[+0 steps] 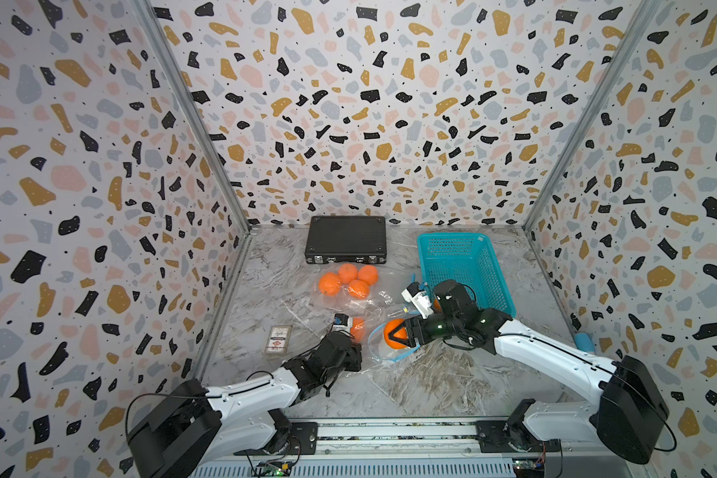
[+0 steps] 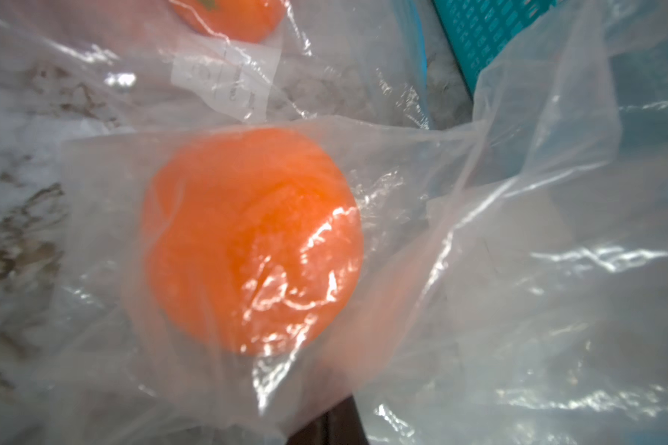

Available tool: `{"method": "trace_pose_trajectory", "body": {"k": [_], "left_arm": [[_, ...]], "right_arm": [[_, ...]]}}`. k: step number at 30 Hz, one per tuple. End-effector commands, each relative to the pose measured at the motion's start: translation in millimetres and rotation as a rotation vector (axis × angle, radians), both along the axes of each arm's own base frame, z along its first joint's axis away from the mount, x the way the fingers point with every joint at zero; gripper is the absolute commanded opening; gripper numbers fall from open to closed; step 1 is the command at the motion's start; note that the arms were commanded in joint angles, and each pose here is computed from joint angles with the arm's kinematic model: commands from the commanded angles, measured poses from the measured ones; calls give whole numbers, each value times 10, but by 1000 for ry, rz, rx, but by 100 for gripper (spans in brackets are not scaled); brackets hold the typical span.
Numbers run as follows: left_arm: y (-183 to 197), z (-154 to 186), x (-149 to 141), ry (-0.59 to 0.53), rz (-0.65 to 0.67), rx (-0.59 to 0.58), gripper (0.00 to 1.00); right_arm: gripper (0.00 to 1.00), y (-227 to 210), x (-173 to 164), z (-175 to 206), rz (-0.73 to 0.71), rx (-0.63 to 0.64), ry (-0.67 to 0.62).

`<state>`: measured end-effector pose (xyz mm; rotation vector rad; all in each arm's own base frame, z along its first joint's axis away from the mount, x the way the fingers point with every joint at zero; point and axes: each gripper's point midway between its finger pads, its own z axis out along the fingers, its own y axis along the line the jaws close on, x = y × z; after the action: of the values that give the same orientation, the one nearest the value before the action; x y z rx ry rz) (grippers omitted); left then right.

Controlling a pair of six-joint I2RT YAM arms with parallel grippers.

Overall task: Open the zip-top bag and take out the orange
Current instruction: Pick up the orange from the zipper food storage bag, then place the orange in the zipper food storage bag, then pick up the orange from the zipper food storage bag.

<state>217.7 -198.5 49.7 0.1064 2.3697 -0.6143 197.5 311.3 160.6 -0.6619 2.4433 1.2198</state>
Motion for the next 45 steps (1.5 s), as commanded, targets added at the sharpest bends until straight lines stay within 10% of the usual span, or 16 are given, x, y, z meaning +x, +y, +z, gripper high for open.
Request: {"method": "trace_pose_trajectory", "body": {"k": [1, 11, 25, 31, 45], "left_arm": [[201, -21, -49, 10, 47, 54, 0], [380, 332, -280, -39, 37, -39, 0], [-47, 624, -193, -103, -79, -97, 65], [-180, 514, -159, -73, -97, -91, 62], [-17, 396, -155, -65, -39, -40, 57]], "right_arm": [[52, 83, -10, 388, 29, 112, -52], [54, 128, 52, -113, -46, 48, 38], [58, 303, 25, -852, -35, -144, 118], [84, 207, -14, -909, -33, -293, 73], [84, 284, 30, -1078, -12, -441, 30]]}}
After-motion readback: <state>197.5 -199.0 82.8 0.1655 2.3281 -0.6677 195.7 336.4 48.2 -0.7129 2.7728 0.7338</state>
